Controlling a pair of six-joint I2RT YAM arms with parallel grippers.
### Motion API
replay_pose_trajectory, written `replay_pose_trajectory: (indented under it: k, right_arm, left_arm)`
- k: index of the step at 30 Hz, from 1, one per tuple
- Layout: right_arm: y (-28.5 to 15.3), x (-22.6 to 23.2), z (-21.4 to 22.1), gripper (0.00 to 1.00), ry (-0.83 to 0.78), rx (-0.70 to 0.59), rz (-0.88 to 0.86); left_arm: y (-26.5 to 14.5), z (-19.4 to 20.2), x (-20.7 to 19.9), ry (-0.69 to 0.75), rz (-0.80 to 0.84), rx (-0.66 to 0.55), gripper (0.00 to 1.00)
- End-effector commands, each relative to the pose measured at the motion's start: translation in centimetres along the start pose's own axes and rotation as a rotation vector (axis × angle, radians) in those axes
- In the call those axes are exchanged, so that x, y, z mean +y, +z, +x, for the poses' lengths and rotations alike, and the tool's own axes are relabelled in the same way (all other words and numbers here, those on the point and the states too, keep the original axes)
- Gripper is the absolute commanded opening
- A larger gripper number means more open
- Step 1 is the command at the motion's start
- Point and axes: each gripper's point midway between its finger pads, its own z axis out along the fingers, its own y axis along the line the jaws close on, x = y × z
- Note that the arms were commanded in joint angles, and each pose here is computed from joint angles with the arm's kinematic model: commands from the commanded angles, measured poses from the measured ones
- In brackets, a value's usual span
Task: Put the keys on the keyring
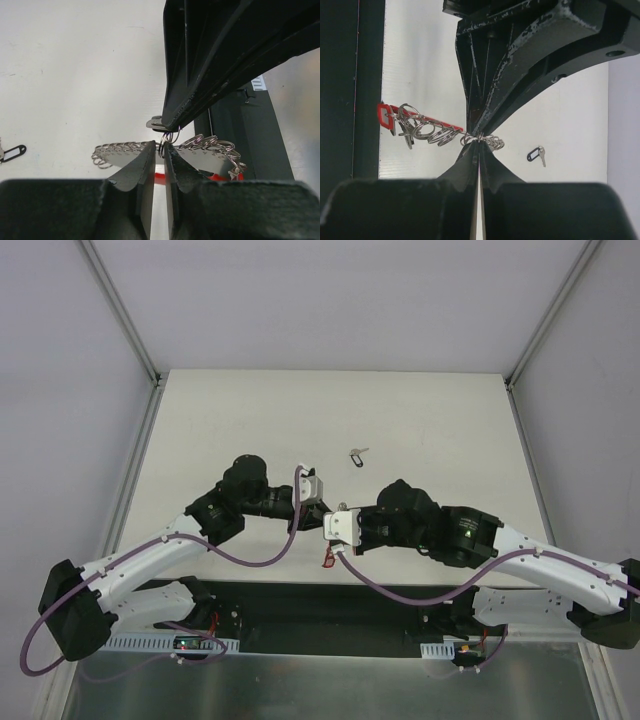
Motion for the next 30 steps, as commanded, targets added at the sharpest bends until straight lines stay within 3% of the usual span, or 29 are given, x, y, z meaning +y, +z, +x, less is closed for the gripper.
replay_pose_trajectory:
  k: [1, 3, 15, 30]
  right_arm:
    - [-1.1, -1.6, -2.3, 0.01, -0.008, -0.083, 0.059]
    - [-1.3, -2.0, -1.9, 0.01, -0.004, -0.065, 0.087]
    - [-1.6, -0.5, 0.5, 0.01, 0.035, 0.001, 0.064]
    - [1.0, -0.2, -0.1, 0.01, 0.052, -0.032, 0.056]
  left_arm:
    - [0.0, -1.8, -0.3, 0.03, 0.026, -0.04, 0.07]
    - [-0.2, -1.7, -0.3, 0.024, 0.017, -0.037, 0.0]
    - [-2.6, -3.1, 3.2, -0.07, -0.309, -0.095, 0.0]
    - [-3.4, -6.6, 2.2, -0.105, -0.303, -0.331, 0.0]
